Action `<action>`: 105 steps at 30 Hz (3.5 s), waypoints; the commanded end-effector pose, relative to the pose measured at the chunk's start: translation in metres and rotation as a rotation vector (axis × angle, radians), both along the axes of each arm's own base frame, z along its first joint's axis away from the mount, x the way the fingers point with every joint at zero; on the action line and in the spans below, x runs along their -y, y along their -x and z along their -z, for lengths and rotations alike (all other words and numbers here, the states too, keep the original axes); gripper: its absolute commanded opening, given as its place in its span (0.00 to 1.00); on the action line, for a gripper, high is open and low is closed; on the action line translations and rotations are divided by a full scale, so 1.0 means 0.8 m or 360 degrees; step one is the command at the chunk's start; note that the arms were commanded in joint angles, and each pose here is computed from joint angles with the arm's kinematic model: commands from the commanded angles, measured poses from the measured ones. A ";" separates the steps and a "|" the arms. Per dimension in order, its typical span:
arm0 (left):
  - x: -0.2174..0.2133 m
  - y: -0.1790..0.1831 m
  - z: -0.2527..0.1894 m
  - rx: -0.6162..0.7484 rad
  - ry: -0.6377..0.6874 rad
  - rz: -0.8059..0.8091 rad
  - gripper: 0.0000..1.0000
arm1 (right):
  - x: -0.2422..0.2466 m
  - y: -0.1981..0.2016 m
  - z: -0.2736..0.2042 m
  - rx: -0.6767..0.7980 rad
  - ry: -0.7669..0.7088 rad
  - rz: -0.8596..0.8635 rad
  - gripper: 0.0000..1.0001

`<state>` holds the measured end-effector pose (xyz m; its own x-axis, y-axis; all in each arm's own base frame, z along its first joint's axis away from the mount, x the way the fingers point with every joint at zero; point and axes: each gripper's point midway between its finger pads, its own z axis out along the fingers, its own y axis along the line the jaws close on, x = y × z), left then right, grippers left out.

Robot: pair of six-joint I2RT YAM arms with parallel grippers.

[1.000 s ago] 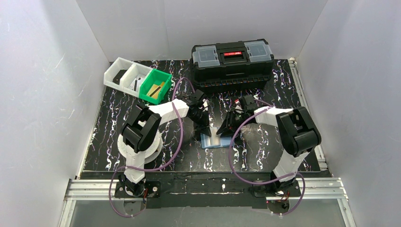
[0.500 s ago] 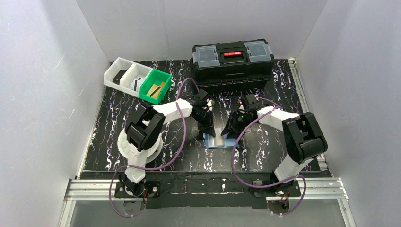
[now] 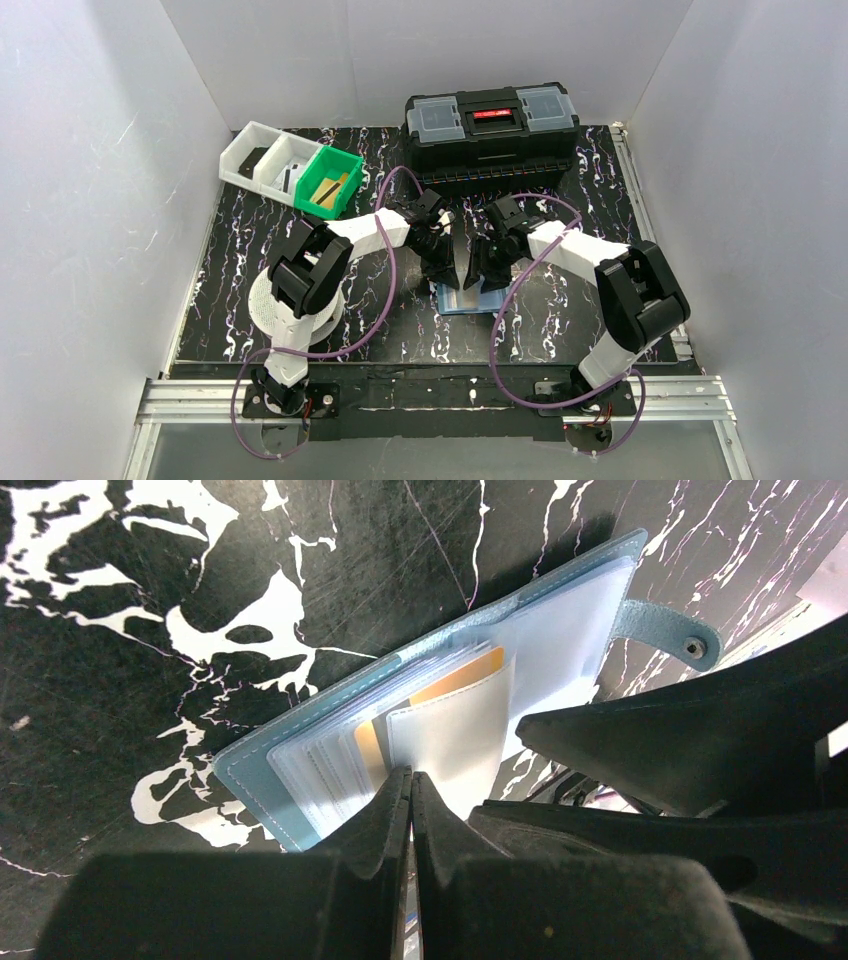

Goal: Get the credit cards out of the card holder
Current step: Remove the credit card from the card holder.

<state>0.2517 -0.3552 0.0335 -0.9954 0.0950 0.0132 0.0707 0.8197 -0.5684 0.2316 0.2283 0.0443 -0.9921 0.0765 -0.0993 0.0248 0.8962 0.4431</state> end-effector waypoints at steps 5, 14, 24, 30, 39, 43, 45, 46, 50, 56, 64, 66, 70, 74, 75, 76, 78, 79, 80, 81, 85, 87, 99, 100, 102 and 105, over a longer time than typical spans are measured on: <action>-0.009 0.008 0.019 -0.0031 -0.0100 0.0008 0.00 | 0.004 -0.010 0.006 0.0081 0.0300 -0.0075 0.51; -0.009 0.009 0.019 -0.0032 -0.0098 0.0015 0.00 | 0.004 -0.004 0.023 0.0018 0.0371 -0.0119 0.33; -0.015 0.011 0.018 -0.0019 -0.0121 0.0018 0.00 | -0.002 0.006 0.033 -0.0075 0.0235 -0.0087 0.05; -0.022 0.003 -0.011 0.0103 -0.0121 0.0021 0.10 | -0.001 0.008 0.040 -0.0156 0.0106 -0.0046 0.01; -0.042 0.002 -0.030 0.0217 -0.0196 0.0013 0.13 | -0.003 0.009 0.045 -0.0244 -0.0043 0.0004 0.01; -0.043 0.007 -0.022 0.0186 -0.0202 0.0036 0.06 | -0.003 0.011 0.047 -0.0267 -0.0078 0.0018 0.01; -0.040 0.008 -0.020 0.0179 -0.0188 0.0050 0.03 | -0.002 0.011 0.048 -0.0273 -0.0086 0.0020 0.01; -0.039 0.007 -0.021 0.0181 -0.0182 0.0052 0.03 | -0.002 0.012 0.048 -0.0276 -0.0089 0.0022 0.01; -0.034 0.005 -0.024 0.0201 -0.0170 0.0069 0.01 | -0.001 0.012 0.049 -0.0282 -0.0102 0.0029 0.01; -0.040 -0.002 -0.035 0.0316 -0.0229 0.0056 0.00 | -0.005 0.010 0.043 -0.0285 -0.0175 0.0037 0.01; -0.035 -0.002 -0.055 0.0398 -0.0196 0.0090 0.00 | -0.014 0.008 0.029 -0.0316 -0.0393 0.0061 0.01; -0.032 0.000 -0.054 0.0397 -0.0193 0.0104 0.00 | -0.014 0.007 0.029 -0.0331 -0.0432 0.0076 0.01; -0.027 0.002 -0.051 0.0383 -0.0194 0.0119 0.00 | -0.012 0.007 0.029 -0.0344 -0.0470 0.0093 0.01; -0.026 0.006 -0.035 0.0335 -0.0218 0.0145 0.00 | -0.009 0.007 0.030 -0.0358 -0.0493 0.0111 0.01; -0.024 0.009 -0.030 0.0319 -0.0219 0.0161 0.00 | -0.009 0.006 0.030 -0.0356 -0.0498 0.0111 0.01; -0.023 0.011 -0.026 0.0309 -0.0224 0.0169 0.00 | -0.009 0.006 0.030 -0.0358 -0.0500 0.0114 0.01; -0.022 0.014 -0.019 0.0285 -0.0233 0.0181 0.00 | -0.008 0.007 0.031 -0.0366 -0.0504 0.0115 0.01; -0.022 0.015 -0.015 0.0282 -0.0243 0.0187 0.00 | -0.008 0.008 0.031 -0.0366 -0.0506 0.0117 0.01; -0.022 0.016 -0.012 0.0278 -0.0253 0.0191 0.00 | -0.008 0.008 0.032 -0.0367 -0.0508 0.0118 0.01; -0.023 0.018 -0.009 0.0271 -0.0265 0.0194 0.00 | -0.008 0.008 0.032 -0.0369 -0.0507 0.0121 0.01; -0.023 0.021 -0.001 0.0245 -0.0276 0.0200 0.00 | -0.007 0.008 0.033 -0.0371 -0.0512 0.0120 0.01; -0.019 0.022 -0.001 0.0249 -0.0260 0.0213 0.00 | -0.007 0.008 0.032 -0.0368 -0.0514 0.0119 0.01; 0.002 0.023 -0.012 0.0244 -0.0137 0.0228 0.00 | -0.006 -0.008 -0.006 -0.0233 -0.0498 0.0094 0.34; 0.004 0.023 -0.013 0.0244 -0.0127 0.0227 0.00 | -0.007 -0.009 -0.011 -0.0221 -0.0503 0.0092 0.38; 0.006 0.023 -0.012 0.0238 -0.0111 0.0227 0.00 | -0.007 -0.011 -0.021 -0.0202 -0.0509 0.0090 0.44; 0.010 0.024 -0.013 0.0232 -0.0085 0.0234 0.00 | -0.007 -0.014 -0.035 -0.0168 -0.0512 0.0095 0.46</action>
<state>0.2353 -0.3534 0.0392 -0.9658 0.2269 -0.1257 0.2594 0.8474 -0.4633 0.2315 0.2332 0.0448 -0.9838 0.1439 0.1072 0.1783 0.7152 0.6758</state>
